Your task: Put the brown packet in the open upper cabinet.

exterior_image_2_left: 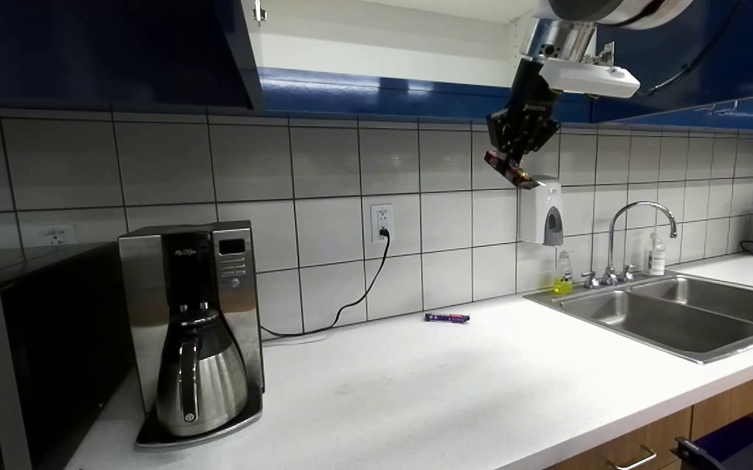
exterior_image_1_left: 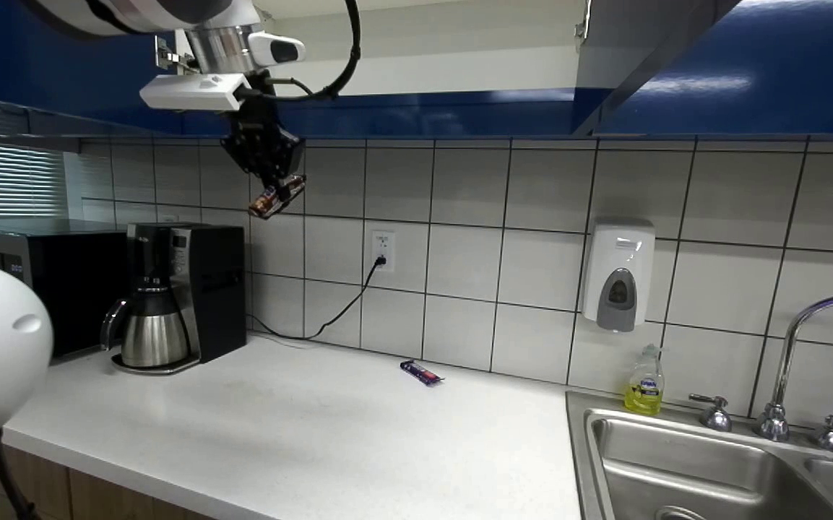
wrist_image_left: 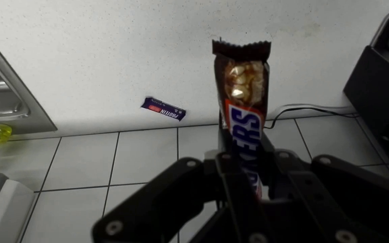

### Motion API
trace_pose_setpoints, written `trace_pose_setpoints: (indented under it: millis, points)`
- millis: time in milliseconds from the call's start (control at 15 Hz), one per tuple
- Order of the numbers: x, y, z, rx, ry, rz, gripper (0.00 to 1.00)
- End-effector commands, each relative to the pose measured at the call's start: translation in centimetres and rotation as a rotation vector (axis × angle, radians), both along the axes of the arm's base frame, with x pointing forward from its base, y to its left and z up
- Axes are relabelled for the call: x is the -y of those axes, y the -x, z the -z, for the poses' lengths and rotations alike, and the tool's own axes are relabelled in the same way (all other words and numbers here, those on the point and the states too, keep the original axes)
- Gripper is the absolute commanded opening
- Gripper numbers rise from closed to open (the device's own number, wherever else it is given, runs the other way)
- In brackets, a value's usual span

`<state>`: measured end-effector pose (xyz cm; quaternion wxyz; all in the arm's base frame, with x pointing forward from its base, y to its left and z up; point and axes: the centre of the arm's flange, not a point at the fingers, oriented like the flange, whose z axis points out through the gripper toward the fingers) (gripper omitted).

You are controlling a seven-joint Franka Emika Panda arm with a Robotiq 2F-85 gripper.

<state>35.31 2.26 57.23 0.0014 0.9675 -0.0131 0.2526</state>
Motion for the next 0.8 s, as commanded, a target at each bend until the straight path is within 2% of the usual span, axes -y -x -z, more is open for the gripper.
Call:
trace_pose_setpoints:
  millis: [0, 733]
  points:
    - [-0.4, 0.8, -4.9, 0.01, 0.008, 0.0, 0.05]
    - [-0.7, -1.7, -16.2, 0.056, -0.048, 0.042, 0.05]
